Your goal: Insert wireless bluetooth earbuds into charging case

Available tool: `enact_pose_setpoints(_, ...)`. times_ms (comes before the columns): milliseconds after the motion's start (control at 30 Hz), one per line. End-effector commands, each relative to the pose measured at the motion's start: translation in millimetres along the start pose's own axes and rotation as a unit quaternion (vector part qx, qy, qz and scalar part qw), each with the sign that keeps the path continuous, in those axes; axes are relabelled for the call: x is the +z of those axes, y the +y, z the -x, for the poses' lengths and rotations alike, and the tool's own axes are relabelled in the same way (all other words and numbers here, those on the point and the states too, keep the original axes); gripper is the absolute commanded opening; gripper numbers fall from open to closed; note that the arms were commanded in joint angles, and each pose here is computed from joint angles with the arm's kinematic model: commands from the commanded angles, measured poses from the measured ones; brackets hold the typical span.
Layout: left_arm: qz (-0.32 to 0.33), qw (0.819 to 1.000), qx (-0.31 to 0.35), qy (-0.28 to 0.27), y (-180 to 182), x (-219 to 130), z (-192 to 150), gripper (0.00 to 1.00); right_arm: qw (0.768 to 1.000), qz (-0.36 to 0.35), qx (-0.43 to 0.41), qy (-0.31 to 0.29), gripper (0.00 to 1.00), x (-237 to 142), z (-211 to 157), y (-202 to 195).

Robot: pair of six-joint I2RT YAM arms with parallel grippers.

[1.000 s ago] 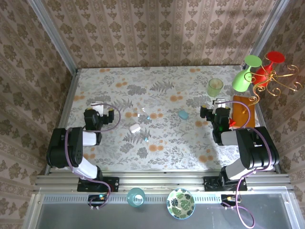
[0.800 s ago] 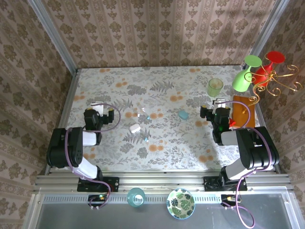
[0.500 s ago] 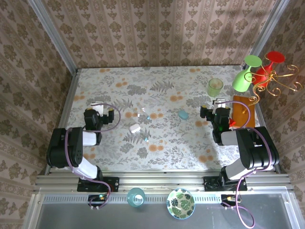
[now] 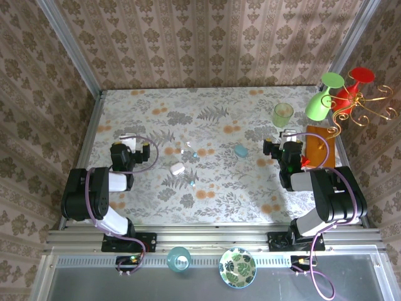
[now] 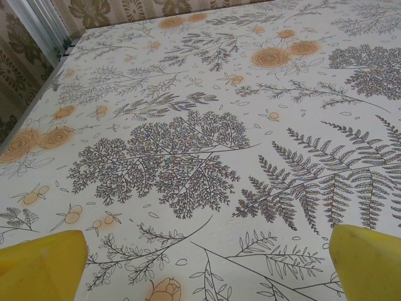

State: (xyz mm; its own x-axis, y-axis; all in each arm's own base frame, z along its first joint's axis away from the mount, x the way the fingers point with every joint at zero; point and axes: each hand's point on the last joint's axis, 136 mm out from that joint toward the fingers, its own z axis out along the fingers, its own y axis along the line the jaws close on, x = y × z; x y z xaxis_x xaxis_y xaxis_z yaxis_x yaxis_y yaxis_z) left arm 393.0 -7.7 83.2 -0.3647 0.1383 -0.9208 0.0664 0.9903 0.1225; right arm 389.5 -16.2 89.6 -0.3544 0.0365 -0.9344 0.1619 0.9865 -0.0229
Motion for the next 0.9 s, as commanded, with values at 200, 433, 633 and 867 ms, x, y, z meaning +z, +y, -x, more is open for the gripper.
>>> enact_pose_setpoints(200,-0.033,0.997,0.054,-0.043,-28,-32,55,1.0,0.998,0.061,-0.024,-0.007,1.0,-27,46,18)
enact_pose_setpoints(433,-0.107,0.989,0.088,-0.06,-71,-69,94,1.0,0.987,0.139,-0.064,0.046,1.0,-54,53,53)
enact_pose_setpoints(633,-0.206,0.97,0.113,-0.069,-128,-98,109,1.0,0.971,0.194,-0.09,0.108,1.0,-56,46,90)
enact_pose_setpoints(867,-0.266,0.955,0.116,-0.069,-169,-112,106,1.0,0.94,0.209,-0.122,0.242,1.0,-40,9,129)
